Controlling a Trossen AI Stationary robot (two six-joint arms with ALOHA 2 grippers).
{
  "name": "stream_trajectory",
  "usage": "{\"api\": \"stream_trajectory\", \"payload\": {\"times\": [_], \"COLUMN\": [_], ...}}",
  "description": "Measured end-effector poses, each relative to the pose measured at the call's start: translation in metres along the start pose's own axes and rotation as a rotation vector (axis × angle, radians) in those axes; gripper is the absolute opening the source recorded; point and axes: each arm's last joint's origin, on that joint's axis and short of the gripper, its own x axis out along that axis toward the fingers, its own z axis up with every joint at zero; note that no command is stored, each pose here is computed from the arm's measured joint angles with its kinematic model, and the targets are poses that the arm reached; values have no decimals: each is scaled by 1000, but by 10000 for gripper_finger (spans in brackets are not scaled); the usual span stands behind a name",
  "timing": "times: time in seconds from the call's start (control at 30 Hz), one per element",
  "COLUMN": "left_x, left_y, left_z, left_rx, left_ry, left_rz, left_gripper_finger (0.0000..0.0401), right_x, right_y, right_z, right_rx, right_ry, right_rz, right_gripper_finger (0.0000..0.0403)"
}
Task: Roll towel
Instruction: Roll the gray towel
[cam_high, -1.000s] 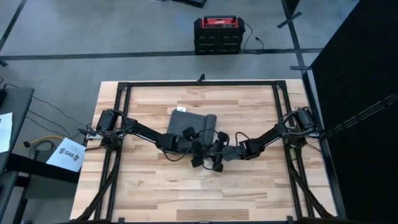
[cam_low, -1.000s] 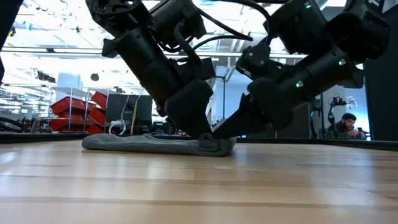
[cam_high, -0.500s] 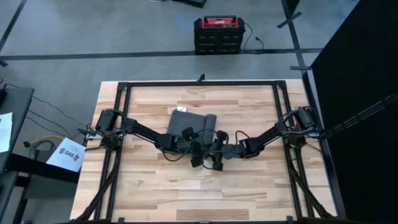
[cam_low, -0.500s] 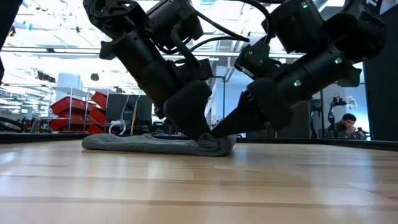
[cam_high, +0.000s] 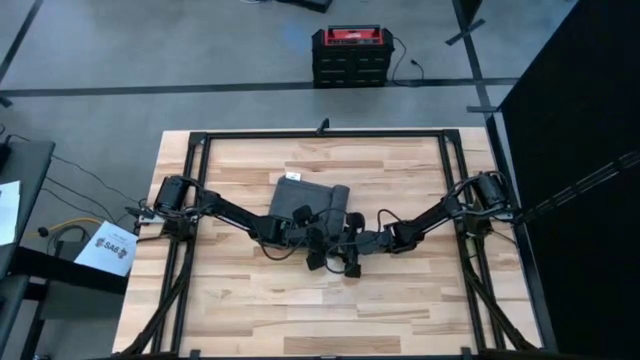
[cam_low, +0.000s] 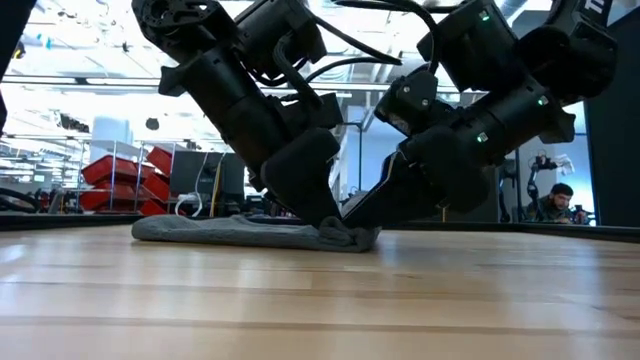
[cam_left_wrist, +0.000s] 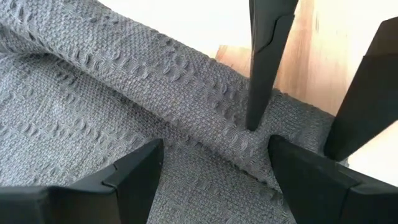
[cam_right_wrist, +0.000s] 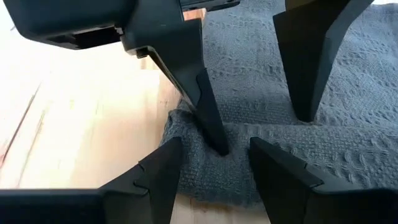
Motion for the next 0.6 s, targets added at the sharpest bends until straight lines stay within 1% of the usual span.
{"api": "stream_trajectory", "payload": {"times": [0.23, 0.4, 0.5, 0.6], "left_x": [0, 0, 0, 0], "left_y": [0, 0, 0, 0], "left_z": [0, 0, 0, 0], "left_rx": [0, 1, -3, -9], "left_ry": [1, 1, 0, -2], "left_rz": [0, 1, 2, 4], "left_gripper_finger": [279, 279, 279, 279], "right_x": [-11, -9, -4, -2], "right_y": [-2, -3, -3, -2], "right_z": [15, 11, 4, 3], "right_rx": [-64, -93, -101, -86], "right_ry": [-48, -20, 1, 0], "right_rz": [-13, -29, -65, -75], "right_gripper_finger": [180, 180, 180, 180]}}
